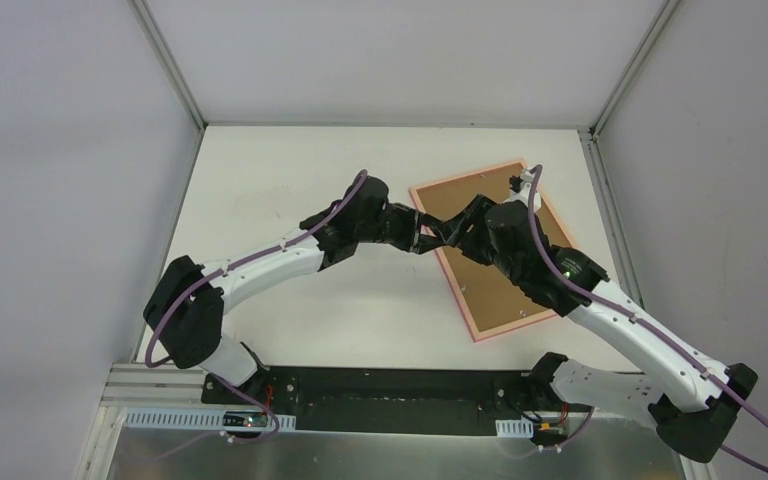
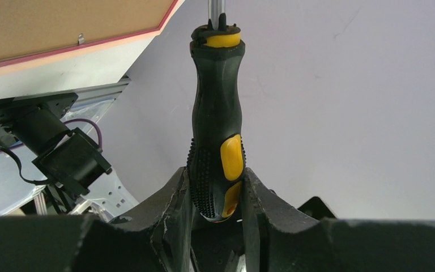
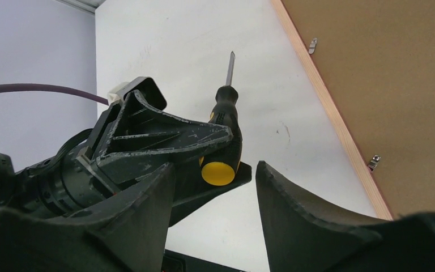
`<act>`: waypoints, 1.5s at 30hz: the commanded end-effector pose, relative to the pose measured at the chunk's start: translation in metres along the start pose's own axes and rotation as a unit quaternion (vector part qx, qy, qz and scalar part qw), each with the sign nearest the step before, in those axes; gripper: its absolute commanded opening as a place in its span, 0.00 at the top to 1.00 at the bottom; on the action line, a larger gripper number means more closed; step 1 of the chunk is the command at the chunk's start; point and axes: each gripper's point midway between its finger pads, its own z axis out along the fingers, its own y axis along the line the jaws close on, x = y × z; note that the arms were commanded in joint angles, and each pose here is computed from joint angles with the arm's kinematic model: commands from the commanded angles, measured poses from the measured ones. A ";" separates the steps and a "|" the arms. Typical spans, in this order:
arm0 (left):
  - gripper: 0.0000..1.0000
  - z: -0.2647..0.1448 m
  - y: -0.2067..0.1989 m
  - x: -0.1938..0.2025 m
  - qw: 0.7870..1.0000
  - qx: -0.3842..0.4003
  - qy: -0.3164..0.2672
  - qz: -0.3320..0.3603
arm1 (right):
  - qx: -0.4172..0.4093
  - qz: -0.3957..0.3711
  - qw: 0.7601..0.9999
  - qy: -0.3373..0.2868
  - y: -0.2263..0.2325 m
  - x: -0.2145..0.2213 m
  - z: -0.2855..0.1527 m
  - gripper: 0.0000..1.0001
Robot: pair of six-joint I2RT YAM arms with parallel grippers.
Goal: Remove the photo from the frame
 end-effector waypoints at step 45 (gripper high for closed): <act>1.00 -0.014 -0.030 0.043 0.995 0.045 0.090 -0.013 | 0.020 -0.076 0.996 -0.029 -0.001 -0.011 0.026 0.65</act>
